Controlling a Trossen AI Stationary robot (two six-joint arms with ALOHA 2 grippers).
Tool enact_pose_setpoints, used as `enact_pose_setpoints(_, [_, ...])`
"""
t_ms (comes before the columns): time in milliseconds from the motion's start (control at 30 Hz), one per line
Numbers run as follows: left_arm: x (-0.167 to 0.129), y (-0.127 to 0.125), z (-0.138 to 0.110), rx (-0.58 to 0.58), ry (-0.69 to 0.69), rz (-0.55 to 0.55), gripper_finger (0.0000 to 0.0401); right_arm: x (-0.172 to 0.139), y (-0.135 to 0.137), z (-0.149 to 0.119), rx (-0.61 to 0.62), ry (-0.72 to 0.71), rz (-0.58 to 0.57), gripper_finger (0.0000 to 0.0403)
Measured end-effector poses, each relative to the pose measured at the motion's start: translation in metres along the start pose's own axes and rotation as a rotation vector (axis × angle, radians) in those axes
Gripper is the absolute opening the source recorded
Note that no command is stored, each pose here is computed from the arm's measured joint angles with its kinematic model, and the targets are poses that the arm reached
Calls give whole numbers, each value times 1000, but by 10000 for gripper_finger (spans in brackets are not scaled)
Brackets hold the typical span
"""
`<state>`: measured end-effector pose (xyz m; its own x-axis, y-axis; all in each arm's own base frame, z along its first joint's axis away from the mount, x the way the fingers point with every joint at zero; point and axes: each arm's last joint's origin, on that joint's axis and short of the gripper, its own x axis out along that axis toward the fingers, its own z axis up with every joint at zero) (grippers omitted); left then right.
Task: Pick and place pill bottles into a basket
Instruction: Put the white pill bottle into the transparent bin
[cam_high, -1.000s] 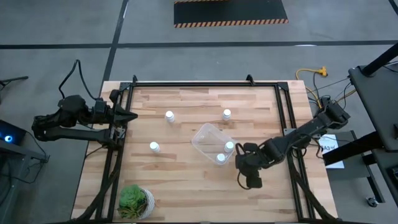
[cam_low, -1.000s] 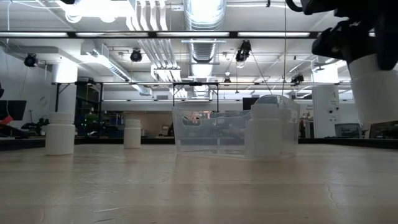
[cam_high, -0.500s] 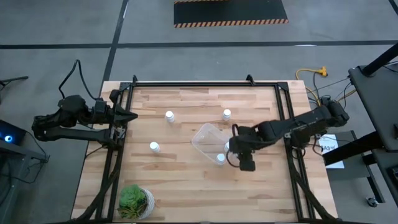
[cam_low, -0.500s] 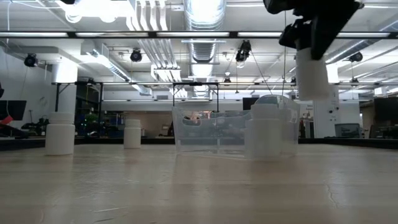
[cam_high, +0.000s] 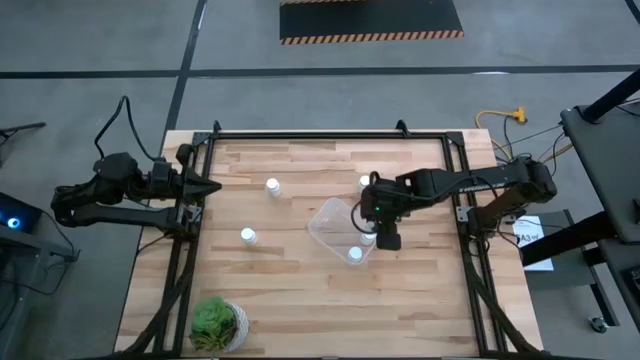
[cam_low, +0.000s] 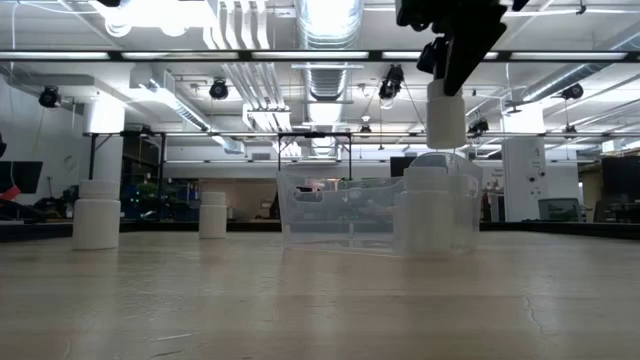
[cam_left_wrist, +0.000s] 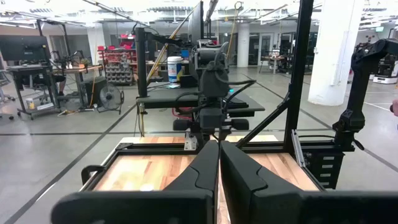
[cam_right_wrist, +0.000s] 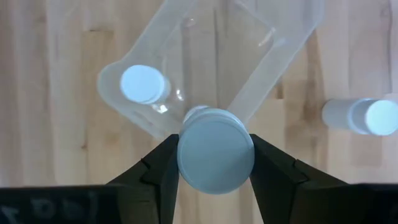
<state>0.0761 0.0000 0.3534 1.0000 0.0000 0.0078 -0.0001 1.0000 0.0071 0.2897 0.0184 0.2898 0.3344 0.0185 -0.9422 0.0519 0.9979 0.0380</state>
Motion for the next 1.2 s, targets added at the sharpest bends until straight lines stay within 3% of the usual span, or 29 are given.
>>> enact_pose_setpoints(500, [0,0,0,0,0,0,0,36,-7,41,-77,36,-16,145])
enact_pose_setpoints(800, [0,0,0,0,0,0,0,52,-11,45,-78,-12,-20,145])
enact_pose_setpoints(1200, [0,0,0,0,0,0,0,79,-13,27,-51,29,-23,145])
